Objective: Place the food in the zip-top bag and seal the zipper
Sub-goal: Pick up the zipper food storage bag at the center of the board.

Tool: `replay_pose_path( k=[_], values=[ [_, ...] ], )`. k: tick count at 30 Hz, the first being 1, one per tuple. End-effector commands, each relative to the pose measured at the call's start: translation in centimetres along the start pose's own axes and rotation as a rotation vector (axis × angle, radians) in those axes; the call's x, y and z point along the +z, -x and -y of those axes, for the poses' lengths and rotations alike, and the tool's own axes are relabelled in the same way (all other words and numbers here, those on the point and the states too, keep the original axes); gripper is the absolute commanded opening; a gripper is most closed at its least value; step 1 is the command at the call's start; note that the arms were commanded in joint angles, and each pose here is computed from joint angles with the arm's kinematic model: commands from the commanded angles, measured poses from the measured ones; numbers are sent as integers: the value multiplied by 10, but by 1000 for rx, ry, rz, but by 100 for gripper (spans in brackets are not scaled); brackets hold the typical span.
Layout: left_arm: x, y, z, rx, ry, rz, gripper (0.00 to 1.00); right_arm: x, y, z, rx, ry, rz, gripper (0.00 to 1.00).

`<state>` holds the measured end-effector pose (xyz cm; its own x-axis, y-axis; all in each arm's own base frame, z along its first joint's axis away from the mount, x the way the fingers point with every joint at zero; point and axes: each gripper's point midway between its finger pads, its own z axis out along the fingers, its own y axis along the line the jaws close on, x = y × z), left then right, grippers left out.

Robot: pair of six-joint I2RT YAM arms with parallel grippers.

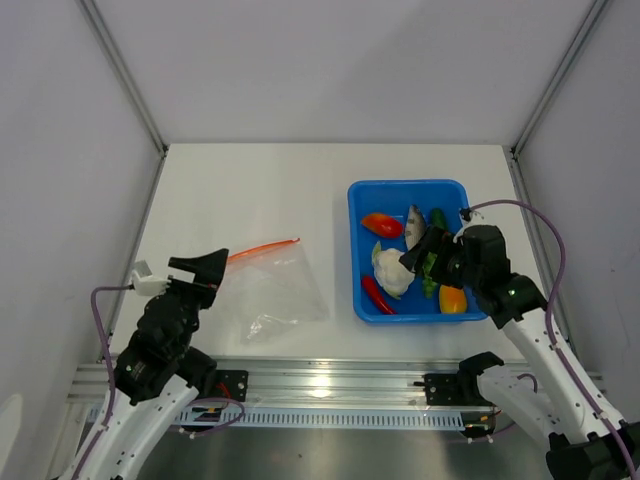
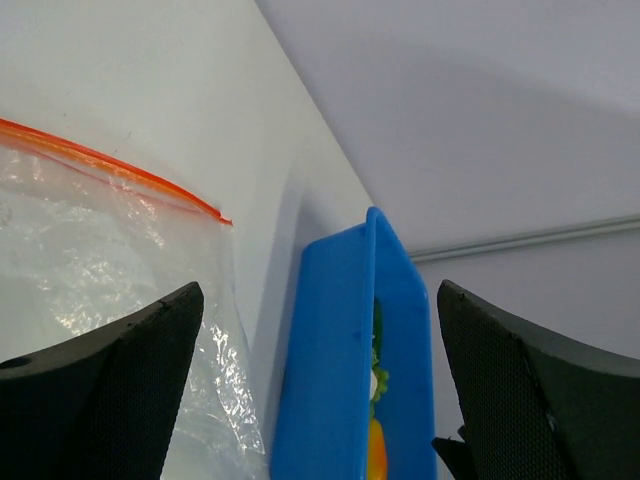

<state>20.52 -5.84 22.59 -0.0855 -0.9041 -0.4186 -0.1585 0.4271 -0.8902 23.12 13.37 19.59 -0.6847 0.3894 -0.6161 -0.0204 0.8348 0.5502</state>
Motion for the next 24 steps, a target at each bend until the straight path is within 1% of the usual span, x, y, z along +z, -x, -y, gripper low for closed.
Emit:
replay_pose_path(
  k=[1,2,4,7,8,9,11,13,14,15,16,17,18,19,21,22,23,24],
  values=[
    [-2,-13,1,120,-106,-46,99,-7,5,-8,-44,37,-48,99],
    [-1,-20,12,124,-184,-66,99,-7,6,-8,-50,43,-53,99],
    [4,-32,8,144,-210,-96,100,-5,6,-11,-102,66,-67,99],
    [10,-41,1,162,-176,-128,99,2,8,-22,-185,89,-70,99],
    [16,-46,-9,187,-120,-149,99,6,9,-24,-205,86,-69,99],
    [16,-42,0,191,-126,-144,100,15,5,-26,-223,85,-100,100],
    [25,-47,-3,218,-80,-163,100,21,15,-36,-261,102,-90,99],
    [30,-52,6,225,-100,-182,99,34,16,-41,-290,101,-123,99],
    [35,-57,5,234,-83,-203,99,34,25,-50,-321,115,-108,99],
    [38,-62,3,231,-67,-222,99,42,25,-50,-328,100,-127,99],
    [40,-68,-5,214,-27,-251,100,44,26,-53,-335,107,-137,99],
    [39,-73,-2,217,-23,-285,100,44,30,-64,-344,133,-137,100],
    [43,-84,-13,232,28,-334,100,48,29,-70,-338,153,-149,99],
    [43,-88,-11,215,52,-359,100,55,22,-74,-324,174,-193,99],
    [40,-103,-28,214,173,-454,100,58,19,-92,-299,215,-233,99],
    [38,-101,-25,206,205,-461,100,67,12,-94,-295,209,-267,99],
    [30,-98,-47,230,325,-470,99,69,7,-99,-301,213,-290,100],
    [29,-89,-36,218,341,-447,100,68,3,-116,-328,245,-301,99]
  ],
)
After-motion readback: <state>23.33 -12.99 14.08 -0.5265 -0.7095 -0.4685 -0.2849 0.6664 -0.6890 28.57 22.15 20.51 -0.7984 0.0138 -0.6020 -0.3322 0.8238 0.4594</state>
